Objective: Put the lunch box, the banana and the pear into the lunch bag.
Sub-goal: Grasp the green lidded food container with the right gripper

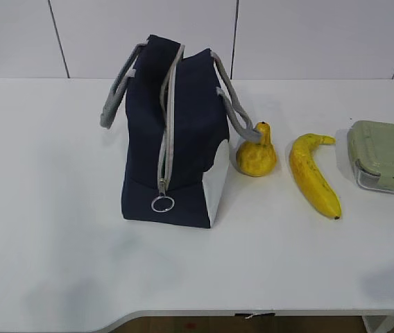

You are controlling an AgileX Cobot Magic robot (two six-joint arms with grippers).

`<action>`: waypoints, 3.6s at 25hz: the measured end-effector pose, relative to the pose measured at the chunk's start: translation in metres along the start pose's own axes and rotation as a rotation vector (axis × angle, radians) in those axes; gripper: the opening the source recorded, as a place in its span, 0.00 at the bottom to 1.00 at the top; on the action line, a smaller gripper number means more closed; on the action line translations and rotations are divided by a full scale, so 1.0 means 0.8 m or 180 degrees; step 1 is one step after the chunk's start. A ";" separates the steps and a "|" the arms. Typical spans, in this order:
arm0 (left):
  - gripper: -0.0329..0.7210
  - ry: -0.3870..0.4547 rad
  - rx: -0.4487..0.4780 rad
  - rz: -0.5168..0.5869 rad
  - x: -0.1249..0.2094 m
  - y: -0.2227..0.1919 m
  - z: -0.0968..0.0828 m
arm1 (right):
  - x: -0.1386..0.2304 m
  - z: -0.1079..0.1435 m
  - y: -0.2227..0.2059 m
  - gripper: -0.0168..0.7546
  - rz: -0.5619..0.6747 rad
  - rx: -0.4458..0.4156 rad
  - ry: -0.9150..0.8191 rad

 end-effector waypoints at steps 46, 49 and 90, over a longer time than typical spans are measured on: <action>0.36 0.0000 0.0000 0.0000 0.000 0.000 0.000 | -0.023 0.002 -0.002 0.52 -0.0374 -0.0029 -0.0021; 0.36 0.0001 0.0001 -0.0001 0.000 0.000 0.000 | -0.023 0.002 -0.002 0.52 -0.0379 -0.0029 -0.0021; 0.36 0.0051 0.0095 -0.0049 -0.003 0.000 -0.006 | -0.178 -0.069 -0.178 0.60 0.0337 0.0941 -0.0750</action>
Point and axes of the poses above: a point on each arm's last joint axis where the gripper is mounted, y pointing back along that axis away from the gripper, z along the wrist's bending axis when the last joint is at zero, x = y × z, the point moved 7 cm from there along -y, pointing out along that axis toward the gripper, and after that the axes turned 8 degrees about -y, right-handed, at the moved point
